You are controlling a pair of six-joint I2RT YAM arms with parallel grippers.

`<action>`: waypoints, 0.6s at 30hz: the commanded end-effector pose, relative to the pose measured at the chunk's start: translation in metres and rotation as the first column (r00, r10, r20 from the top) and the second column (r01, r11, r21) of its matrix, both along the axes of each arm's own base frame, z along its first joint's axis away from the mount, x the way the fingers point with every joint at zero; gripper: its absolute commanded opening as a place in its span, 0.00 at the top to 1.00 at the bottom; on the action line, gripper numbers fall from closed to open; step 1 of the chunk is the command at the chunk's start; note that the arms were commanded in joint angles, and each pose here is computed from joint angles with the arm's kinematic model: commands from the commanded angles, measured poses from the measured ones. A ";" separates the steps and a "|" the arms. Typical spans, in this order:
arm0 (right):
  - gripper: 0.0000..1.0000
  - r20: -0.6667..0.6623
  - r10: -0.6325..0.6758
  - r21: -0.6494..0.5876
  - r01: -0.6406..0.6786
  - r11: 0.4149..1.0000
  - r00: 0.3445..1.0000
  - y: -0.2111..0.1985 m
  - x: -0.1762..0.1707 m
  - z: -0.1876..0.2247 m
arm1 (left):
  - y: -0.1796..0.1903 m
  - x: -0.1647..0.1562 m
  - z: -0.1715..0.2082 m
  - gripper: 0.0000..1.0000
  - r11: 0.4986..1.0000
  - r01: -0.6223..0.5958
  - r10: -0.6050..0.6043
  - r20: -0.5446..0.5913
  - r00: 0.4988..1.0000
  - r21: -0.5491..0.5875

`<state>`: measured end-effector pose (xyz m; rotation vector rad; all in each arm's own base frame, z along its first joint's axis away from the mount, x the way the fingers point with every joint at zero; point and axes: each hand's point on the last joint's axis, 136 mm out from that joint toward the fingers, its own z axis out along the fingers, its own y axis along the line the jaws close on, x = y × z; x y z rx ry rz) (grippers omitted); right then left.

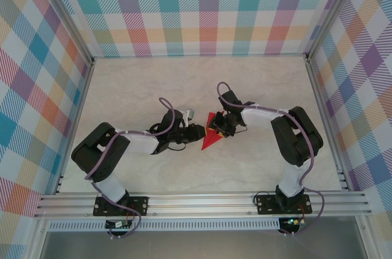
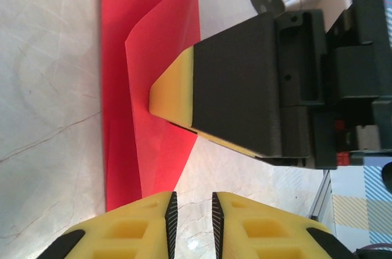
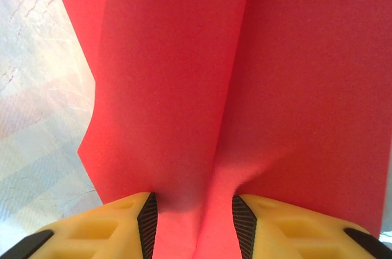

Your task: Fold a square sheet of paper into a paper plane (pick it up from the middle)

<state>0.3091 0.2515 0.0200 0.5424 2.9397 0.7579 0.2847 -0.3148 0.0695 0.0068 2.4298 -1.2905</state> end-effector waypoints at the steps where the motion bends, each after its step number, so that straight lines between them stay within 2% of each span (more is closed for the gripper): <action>1: 0.58 -0.117 -0.075 -0.202 0.050 0.978 0.990 -0.038 -0.023 -0.041 | -0.010 0.000 0.005 0.76 0.999 0.035 -0.035 -0.006 0.999 -0.034; 9: 0.58 -0.139 -0.111 -0.236 0.076 0.969 0.984 -0.044 -0.026 -0.046 | -0.025 -0.007 -0.002 0.76 0.993 0.114 -0.115 -0.036 0.993 -0.037; 18: 0.58 -0.147 -0.130 -0.254 0.090 0.963 0.981 -0.048 -0.028 -0.048 | -0.017 -0.011 -0.028 0.77 0.993 0.099 -0.093 -0.093 0.991 0.061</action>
